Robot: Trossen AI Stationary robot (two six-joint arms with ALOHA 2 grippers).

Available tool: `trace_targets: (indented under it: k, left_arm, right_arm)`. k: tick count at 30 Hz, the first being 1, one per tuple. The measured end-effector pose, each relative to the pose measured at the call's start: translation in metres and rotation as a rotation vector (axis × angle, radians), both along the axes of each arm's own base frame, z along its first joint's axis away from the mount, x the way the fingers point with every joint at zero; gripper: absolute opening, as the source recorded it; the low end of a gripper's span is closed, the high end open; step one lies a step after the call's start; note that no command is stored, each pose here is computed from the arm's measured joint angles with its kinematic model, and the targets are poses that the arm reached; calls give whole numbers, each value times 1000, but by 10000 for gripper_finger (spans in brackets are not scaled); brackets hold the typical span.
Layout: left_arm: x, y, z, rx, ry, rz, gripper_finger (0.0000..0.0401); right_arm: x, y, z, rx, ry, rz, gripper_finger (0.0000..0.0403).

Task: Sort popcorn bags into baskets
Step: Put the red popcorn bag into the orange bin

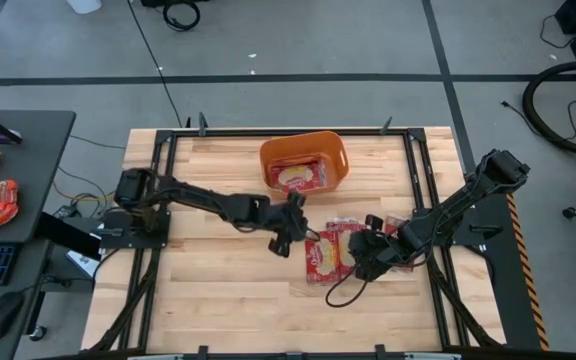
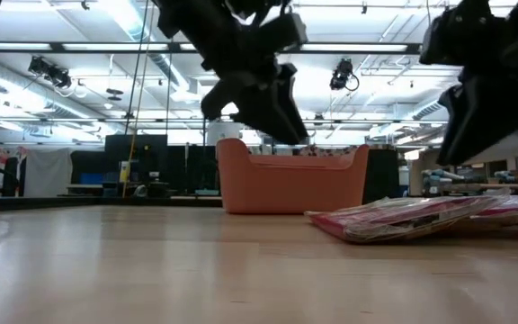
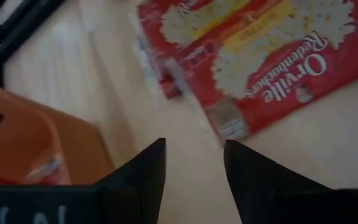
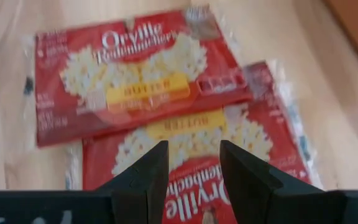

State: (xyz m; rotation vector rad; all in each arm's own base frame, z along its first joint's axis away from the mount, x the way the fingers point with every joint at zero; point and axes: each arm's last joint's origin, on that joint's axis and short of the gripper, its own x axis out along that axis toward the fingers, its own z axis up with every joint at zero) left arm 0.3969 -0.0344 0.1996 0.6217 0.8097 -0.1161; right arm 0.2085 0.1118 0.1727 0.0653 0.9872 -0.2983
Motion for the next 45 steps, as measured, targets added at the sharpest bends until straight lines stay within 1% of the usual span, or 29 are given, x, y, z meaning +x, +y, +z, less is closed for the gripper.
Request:
trace_targets:
  k: [6,10,14,18,20,23,28,30,33,35,37,43,45]
  left_arm:
    - [5,-31,-25,-32,23,-2,167]
    - [3,-48,-37,-57,57,-3,167]
    - [-6,-61,-38,-76,93,70,167]
    - [-18,-68,-27,-84,212,143,167]
    - [-21,-71,-21,-93,254,177,167]
    - [-31,-76,-23,-80,340,209,167]
    - [-38,-83,-27,-73,374,207,167]
    - [-37,-87,-26,-77,359,196,167]
    - [-37,-88,-26,-59,361,164,167]
    - [-37,-89,-27,-39,366,136,167]
    - [-36,-88,-29,6,371,107,167]
    - [-28,-92,-39,152,317,46,167]
    - [-27,-94,-44,191,327,11,167]
  right_arm:
    - [-5,-2,-9,45,35,-3,150]
    - [-5,-1,-17,60,-15,25,150]
    - [-1,1,-19,77,-94,74,150]
    - [5,-2,-25,68,-104,75,150]
    - [12,-2,-33,65,-97,79,150]
    - [24,-2,-48,59,-98,100,150]
    - [54,-7,-60,6,-155,96,149]
    - [66,-12,-61,-8,-161,86,149]
    - [78,-18,-58,-16,-134,92,149]
    - [79,-21,-52,-13,-111,109,149]
    - [79,-22,-43,-12,-110,124,149]
    - [60,-15,-11,-21,-140,126,149]
    - [54,-11,-2,-38,-163,112,149]
